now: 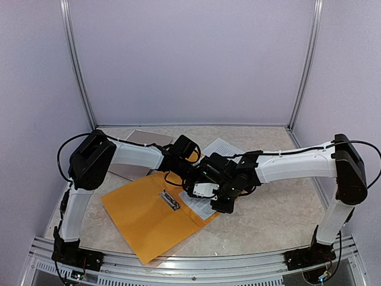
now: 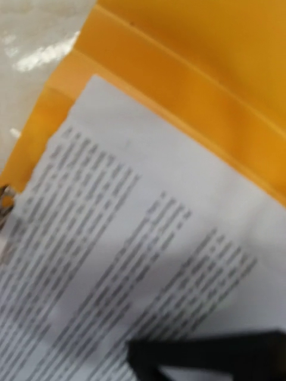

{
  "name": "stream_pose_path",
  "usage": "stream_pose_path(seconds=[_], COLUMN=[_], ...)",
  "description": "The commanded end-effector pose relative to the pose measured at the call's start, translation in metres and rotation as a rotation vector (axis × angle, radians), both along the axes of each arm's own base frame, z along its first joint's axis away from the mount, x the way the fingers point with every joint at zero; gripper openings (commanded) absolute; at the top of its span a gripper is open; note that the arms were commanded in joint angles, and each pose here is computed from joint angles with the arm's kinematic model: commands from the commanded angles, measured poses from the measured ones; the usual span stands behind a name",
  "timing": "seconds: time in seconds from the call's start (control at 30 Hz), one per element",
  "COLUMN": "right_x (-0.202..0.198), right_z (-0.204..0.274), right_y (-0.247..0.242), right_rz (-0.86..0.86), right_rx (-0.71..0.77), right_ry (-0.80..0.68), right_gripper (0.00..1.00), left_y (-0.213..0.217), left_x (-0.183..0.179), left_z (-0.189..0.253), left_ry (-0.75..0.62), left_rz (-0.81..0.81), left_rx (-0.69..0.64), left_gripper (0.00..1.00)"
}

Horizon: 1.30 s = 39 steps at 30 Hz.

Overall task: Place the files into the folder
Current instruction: Clamp the file and folder together.

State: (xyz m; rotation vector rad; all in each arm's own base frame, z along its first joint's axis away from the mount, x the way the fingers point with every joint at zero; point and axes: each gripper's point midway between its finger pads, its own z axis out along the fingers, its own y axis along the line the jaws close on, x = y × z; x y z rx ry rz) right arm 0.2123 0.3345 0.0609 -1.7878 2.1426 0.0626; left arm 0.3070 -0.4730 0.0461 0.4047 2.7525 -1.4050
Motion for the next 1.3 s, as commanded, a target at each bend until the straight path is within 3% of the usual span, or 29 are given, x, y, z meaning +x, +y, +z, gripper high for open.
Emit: stream_pose_path(seconds=[0.0,0.57,1.27], right_x=[0.003,0.015,0.023], right_z=[0.013,0.017,0.035], right_y=[-0.016,-0.050,-0.056], right_rz=[-0.056,-0.180,-0.319], right_rx=[-0.015,-0.044,0.073], right_ry=[-0.025,-0.068,-0.079], right_gripper=[0.14,0.18,0.43], left_y=[0.020,0.019,0.018], left_x=[-0.010,-0.011,-0.013], left_z=[-0.028,-0.026,-0.025], left_ry=[0.048,0.043,0.039], left_rz=[0.024,0.020,0.015], left_rx=[0.121,0.123,0.122], left_gripper=[0.79,0.79,0.78])
